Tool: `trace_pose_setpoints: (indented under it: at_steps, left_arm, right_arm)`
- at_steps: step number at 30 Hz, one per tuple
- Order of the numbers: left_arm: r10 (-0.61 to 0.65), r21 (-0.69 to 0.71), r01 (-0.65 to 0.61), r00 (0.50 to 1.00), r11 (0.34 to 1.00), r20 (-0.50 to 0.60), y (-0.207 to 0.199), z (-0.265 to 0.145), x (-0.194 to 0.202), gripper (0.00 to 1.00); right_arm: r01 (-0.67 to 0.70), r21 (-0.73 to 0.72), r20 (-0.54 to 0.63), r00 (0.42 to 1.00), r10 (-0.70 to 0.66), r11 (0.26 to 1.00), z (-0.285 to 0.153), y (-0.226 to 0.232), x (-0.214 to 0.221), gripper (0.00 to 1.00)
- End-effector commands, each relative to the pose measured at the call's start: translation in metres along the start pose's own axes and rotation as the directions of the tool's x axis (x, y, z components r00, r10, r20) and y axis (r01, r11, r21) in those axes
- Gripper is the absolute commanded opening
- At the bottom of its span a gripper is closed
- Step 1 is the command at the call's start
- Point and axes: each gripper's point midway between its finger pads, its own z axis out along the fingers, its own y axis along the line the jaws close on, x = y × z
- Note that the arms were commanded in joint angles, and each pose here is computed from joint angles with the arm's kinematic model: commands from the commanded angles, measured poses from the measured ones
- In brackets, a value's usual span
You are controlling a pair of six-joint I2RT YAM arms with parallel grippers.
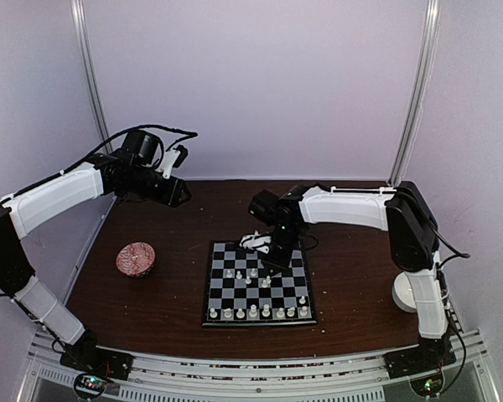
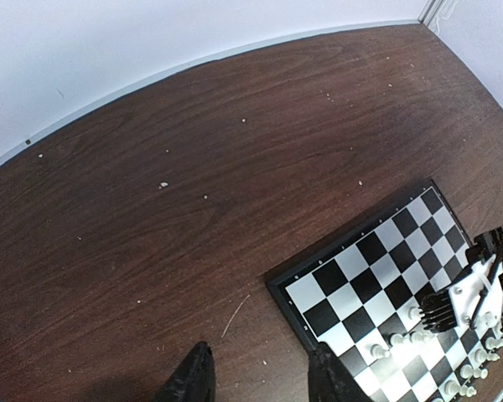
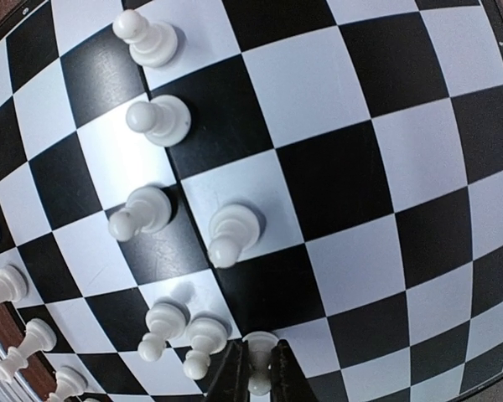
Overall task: Set up the chess pieces on the board
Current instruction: Pick up the pawn from the chessboard.
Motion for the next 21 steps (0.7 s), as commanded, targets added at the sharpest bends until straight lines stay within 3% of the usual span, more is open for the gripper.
trace_pose_setpoints:
  at_steps: [1, 11, 21]
  left_arm:
    - [0.017, 0.017, -0.018, 0.999, 1.000, 0.045, -0.004, -0.006, -0.011, 0.39]
    - [0.017, 0.022, -0.018, 0.999, 1.000, 0.041, -0.005, -0.004, -0.010, 0.39]
    - [0.014, 0.026, -0.015, 0.999, 1.000, 0.033, -0.005, -0.001, -0.008, 0.39]
  right_arm:
    - [-0.020, 0.056, 0.056, 0.998, 0.017, 0.998, -0.039, -0.012, 0.003, 0.07]
    - [-0.025, 0.088, 0.075, 0.997, 0.018, 0.996, -0.055, -0.012, 0.045, 0.06]
    - [0.050, -0.034, 0.128, 0.991, -0.045, 0.998, -0.052, 0.030, 0.047, 0.07]
